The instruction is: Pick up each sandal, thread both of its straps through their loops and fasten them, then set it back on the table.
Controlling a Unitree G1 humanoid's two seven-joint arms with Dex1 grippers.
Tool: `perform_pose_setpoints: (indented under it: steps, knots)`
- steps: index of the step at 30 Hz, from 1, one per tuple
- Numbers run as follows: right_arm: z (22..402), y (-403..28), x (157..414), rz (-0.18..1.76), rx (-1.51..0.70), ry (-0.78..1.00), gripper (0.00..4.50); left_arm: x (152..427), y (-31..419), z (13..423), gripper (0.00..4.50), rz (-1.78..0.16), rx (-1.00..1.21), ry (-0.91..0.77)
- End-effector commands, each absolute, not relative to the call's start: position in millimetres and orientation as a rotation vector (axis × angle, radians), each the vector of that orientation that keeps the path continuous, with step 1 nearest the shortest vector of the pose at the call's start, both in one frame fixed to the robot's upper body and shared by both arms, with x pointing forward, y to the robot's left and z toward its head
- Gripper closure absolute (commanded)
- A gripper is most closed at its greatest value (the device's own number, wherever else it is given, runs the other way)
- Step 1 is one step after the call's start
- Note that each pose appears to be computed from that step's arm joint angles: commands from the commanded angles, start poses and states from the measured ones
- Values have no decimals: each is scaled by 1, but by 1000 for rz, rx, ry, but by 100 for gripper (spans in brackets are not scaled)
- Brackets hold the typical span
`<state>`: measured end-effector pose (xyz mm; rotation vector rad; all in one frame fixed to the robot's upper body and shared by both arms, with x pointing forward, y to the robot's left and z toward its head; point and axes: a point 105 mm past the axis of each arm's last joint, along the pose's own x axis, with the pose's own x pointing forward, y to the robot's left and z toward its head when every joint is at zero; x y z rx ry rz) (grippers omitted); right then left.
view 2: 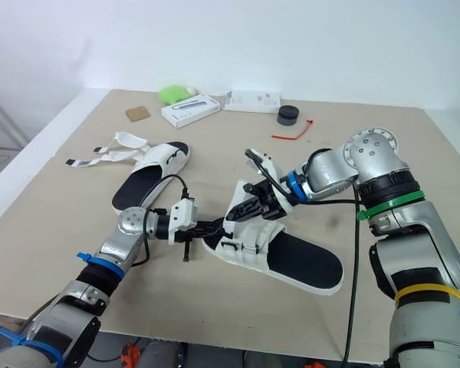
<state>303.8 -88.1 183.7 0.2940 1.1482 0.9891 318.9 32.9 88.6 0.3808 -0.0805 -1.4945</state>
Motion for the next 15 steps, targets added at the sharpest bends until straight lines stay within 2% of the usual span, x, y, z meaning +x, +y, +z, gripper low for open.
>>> perform_pose_setpoints:
  steps: [1, 7, 15]
  knots:
    - [191, -89, 297, 1038, 290, 1128, 446, 308, 40, 37, 450, -1505, 390, 159]
    - [181, -92, 288, 1045, 278, 1167, 446, 308, 40, 38, 450, -1500, 386, 156]
    - [184, -90, 289, 1054, 294, 1163, 446, 307, 40, 37, 450, -1501, 381, 159]
